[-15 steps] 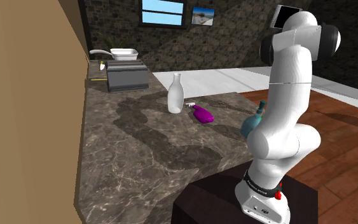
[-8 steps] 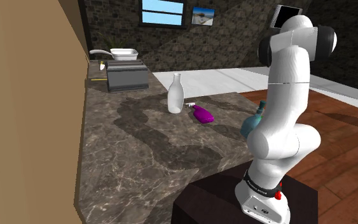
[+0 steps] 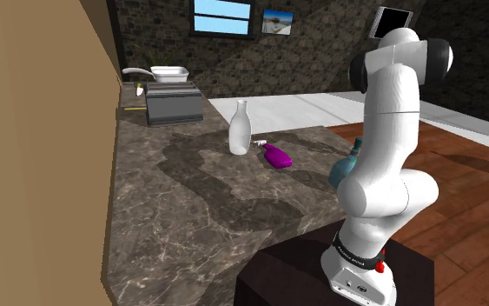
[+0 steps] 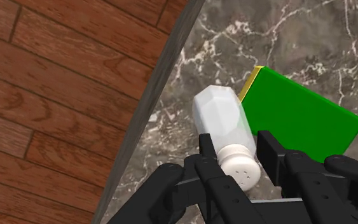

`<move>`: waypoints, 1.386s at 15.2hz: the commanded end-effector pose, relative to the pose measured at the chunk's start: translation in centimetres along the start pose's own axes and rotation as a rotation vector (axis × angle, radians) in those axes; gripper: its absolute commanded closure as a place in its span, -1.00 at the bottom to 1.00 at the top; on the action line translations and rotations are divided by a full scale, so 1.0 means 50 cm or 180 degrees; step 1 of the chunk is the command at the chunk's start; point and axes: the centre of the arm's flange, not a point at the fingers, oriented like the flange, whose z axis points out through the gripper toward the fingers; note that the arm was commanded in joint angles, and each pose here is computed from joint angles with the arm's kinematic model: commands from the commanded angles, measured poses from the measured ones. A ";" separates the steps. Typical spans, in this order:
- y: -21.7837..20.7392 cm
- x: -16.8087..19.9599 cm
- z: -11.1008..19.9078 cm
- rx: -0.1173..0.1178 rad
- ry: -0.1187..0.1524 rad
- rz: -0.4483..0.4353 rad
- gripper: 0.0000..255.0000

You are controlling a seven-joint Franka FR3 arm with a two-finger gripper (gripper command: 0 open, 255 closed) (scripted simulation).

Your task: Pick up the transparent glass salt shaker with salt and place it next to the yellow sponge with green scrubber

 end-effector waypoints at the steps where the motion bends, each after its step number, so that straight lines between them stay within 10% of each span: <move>1: 0.001 -0.001 0.023 0.0002 -0.0001 0.0000 1.00; 8: 0.001 -0.001 0.023 0.0002 -0.0001 0.0000 1.00; 9: 0.001 0.000 0.023 0.0002 -0.0001 0.0000 -1.00; 21: 0.001 -0.001 -0.077 0.0002 -0.0001 0.0000 -1.00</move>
